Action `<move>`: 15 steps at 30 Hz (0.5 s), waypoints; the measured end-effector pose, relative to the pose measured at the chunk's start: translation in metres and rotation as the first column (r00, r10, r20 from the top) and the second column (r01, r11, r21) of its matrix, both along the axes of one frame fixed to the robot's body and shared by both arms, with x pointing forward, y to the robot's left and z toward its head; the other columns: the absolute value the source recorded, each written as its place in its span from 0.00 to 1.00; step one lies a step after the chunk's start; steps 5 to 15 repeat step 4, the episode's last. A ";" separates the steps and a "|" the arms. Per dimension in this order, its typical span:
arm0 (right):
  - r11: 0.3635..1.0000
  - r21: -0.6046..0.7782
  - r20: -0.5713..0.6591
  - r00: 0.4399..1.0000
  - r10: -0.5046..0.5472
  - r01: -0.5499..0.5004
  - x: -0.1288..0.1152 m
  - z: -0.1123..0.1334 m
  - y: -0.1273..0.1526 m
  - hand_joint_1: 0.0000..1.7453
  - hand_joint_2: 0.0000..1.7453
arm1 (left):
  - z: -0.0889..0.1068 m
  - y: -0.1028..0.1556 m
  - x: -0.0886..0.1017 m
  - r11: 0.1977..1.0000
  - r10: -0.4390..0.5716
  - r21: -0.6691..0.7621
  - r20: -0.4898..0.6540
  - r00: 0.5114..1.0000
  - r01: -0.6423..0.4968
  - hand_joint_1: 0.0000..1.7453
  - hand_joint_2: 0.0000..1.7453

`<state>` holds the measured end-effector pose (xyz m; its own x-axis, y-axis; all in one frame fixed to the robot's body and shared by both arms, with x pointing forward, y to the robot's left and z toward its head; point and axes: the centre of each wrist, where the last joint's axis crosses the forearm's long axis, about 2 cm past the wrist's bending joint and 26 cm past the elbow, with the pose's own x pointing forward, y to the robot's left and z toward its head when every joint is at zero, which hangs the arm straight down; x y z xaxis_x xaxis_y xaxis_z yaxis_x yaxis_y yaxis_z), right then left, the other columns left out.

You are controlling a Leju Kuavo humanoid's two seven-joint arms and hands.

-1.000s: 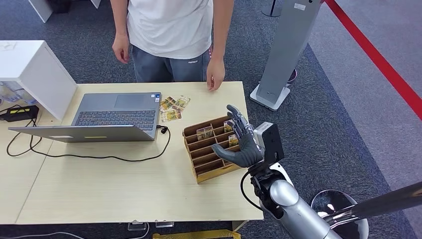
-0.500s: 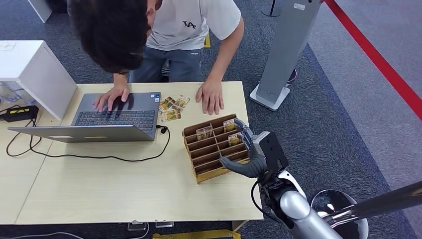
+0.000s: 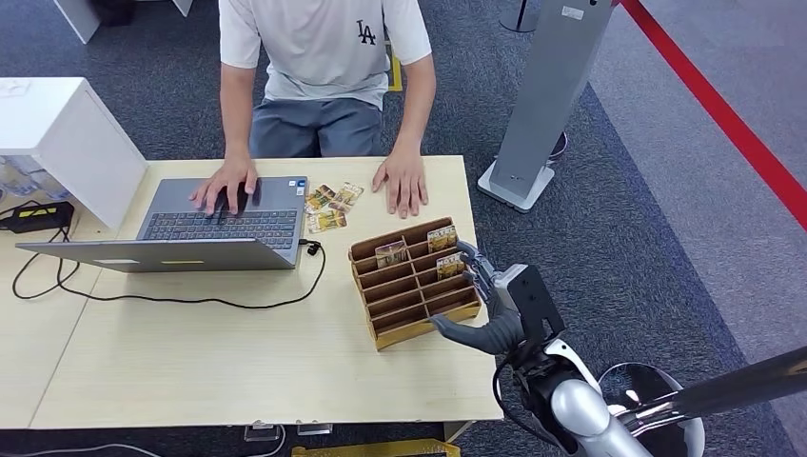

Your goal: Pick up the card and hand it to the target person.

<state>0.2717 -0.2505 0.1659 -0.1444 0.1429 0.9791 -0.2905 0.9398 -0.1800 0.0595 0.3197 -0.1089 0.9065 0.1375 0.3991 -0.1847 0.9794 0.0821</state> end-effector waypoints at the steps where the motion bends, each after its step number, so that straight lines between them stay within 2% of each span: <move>1: 1.000 0.001 0.000 1.000 0.000 0.000 0.000 0.000 -0.001 0.00 1.00 | 0.000 0.000 0.000 1.000 0.000 0.000 0.000 1.000 0.000 0.00 0.00; 15: 1.000 0.002 0.000 1.000 -0.001 0.001 0.000 0.000 -0.002 0.00 1.00 | 0.000 0.000 0.000 1.000 0.000 0.001 0.000 1.000 0.000 0.00 0.00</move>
